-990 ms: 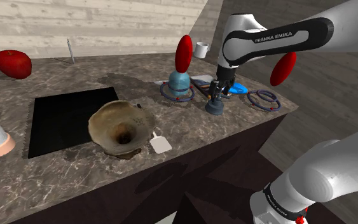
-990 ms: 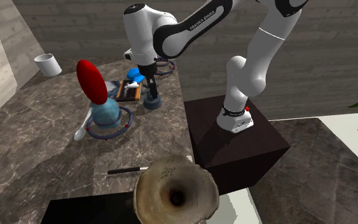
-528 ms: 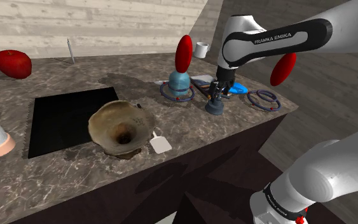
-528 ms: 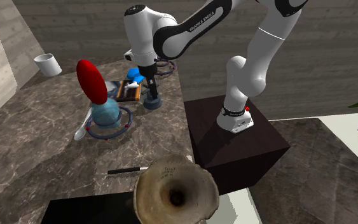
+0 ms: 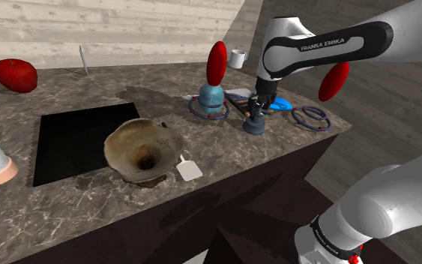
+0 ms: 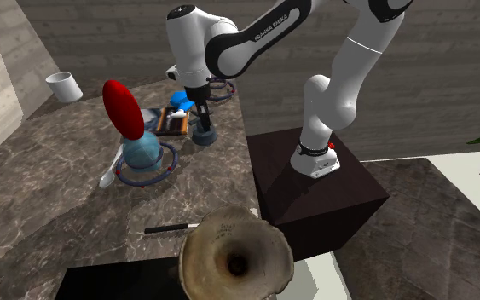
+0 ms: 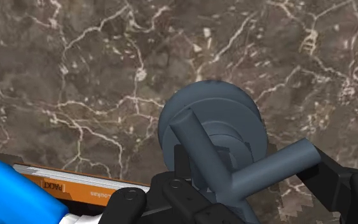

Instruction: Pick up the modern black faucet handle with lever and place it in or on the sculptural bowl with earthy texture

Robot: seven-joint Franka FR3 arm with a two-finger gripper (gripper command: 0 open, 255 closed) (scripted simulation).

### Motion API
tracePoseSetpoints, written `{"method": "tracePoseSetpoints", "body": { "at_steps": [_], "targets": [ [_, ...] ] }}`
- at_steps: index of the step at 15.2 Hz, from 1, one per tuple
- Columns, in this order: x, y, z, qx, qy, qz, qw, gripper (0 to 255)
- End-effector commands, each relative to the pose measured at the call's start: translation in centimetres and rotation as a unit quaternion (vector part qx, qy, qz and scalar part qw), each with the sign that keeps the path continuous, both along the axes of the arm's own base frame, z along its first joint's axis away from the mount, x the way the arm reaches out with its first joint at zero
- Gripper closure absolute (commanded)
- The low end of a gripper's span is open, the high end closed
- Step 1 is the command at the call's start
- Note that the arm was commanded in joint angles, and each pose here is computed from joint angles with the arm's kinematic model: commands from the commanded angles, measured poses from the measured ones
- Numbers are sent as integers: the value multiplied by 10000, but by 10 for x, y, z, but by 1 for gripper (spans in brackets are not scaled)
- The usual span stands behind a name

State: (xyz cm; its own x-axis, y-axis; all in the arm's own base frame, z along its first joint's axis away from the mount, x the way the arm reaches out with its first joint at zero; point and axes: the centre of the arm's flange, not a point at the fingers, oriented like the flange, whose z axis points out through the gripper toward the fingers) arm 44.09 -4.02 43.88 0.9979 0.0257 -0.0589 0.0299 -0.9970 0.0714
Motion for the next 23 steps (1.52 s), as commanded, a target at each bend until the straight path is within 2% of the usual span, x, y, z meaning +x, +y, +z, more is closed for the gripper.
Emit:
{"method": "tracePoseSetpoints", "body": {
  "at_steps": [1, 3, 23],
  "targets": [
    [0, 1, -3, 7, 28, 10, 10000, 255],
    [0, 2, -3, 7, 28, 10, 10000, 255],
    [0, 2, 103, 7, 28, 10, 10000, 255]
  ]
}}
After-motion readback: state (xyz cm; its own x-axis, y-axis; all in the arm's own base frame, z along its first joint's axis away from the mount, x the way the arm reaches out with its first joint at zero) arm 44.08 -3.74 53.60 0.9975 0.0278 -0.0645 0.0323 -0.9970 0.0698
